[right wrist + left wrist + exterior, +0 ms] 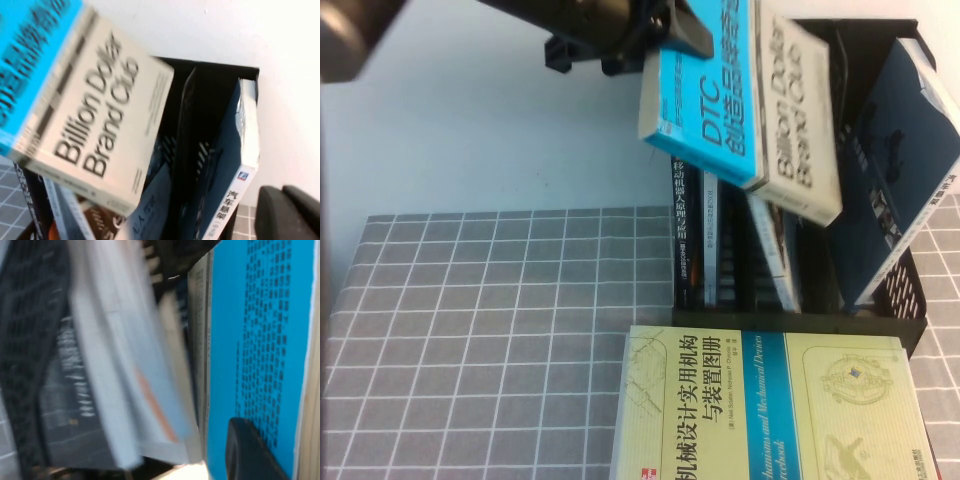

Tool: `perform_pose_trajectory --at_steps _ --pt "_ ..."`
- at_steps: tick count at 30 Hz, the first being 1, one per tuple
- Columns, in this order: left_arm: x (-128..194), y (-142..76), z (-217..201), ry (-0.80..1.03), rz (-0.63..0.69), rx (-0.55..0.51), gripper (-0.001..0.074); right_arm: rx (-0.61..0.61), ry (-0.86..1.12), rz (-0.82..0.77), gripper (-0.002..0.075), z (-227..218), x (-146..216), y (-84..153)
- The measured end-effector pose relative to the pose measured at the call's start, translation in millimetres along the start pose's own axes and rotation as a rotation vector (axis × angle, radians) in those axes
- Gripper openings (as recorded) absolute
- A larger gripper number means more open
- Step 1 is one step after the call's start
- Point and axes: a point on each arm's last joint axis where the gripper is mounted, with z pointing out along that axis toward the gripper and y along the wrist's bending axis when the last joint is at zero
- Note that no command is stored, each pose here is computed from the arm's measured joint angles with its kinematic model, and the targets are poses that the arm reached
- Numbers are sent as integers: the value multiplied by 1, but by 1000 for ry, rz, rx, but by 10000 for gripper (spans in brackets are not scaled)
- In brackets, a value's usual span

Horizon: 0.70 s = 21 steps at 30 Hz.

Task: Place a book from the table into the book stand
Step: Place the book on the book shelf

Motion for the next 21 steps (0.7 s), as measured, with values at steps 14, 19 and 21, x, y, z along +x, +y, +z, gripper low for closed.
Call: perform_pose_trajectory --at_steps 14,19,21 --pt "21 -35 55 -34 171 -316 183 -35 -7 -6 -2 0 -1 3" --pt "29 -41 72 -48 205 -347 183 -76 -16 -6 -2 0 -1 7" --pt "32 -39 80 -38 204 -349 183 -89 -19 -6 -2 0 -2 8"
